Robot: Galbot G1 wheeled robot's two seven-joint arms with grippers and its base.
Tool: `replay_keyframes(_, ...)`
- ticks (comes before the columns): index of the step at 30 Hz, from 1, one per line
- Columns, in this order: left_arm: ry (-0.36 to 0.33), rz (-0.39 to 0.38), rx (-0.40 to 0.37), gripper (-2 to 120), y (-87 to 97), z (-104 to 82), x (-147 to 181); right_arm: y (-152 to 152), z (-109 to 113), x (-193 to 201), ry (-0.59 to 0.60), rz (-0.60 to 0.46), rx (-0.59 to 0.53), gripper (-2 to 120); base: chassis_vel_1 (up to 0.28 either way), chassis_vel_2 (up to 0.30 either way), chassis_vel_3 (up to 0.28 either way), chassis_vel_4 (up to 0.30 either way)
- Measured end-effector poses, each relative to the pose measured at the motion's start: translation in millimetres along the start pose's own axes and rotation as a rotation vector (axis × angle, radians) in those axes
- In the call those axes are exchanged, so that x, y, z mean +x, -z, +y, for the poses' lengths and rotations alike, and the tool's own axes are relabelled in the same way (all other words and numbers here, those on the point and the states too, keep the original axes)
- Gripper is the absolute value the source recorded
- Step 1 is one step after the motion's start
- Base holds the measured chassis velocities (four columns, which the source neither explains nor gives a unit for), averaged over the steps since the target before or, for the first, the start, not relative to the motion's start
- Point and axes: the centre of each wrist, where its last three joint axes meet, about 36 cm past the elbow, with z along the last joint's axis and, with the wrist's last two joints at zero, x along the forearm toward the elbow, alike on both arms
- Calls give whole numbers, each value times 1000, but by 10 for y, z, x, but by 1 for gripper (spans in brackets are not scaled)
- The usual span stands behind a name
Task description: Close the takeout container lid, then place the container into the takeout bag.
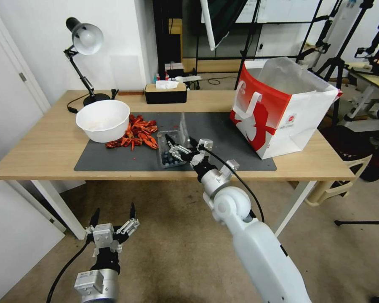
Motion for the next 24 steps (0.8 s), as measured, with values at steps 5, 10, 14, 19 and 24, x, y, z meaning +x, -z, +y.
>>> replay_keyframes(5, 1, 4, -2, 100, -19, -1, 14, 87, -14, -106, 35, 65, -93, 100, 0, 0, 0, 0)
replay_keyframes(10, 1, 6, -3, 100, -34, -15, 24, 134, -30, -229, 26, 132, -206, 100, 0, 0, 0, 0)
replay_keyframes(14, -1, 5, -3, 100, -33, -21, 19, 172, -12, -305, -4, 181, -308, 100, 0, 0, 0, 0)
replay_keyframes(19, -5, 3, -8, 100, -31, -15, 14, 297, 44, -400, -37, 250, -460, 100, 0, 0, 0, 0)
replay_keyframes(24, -8, 0, -10, 100, -23, -14, 2, 355, 46, -440, -63, 260, -491, 96, 0, 0, 0, 0)
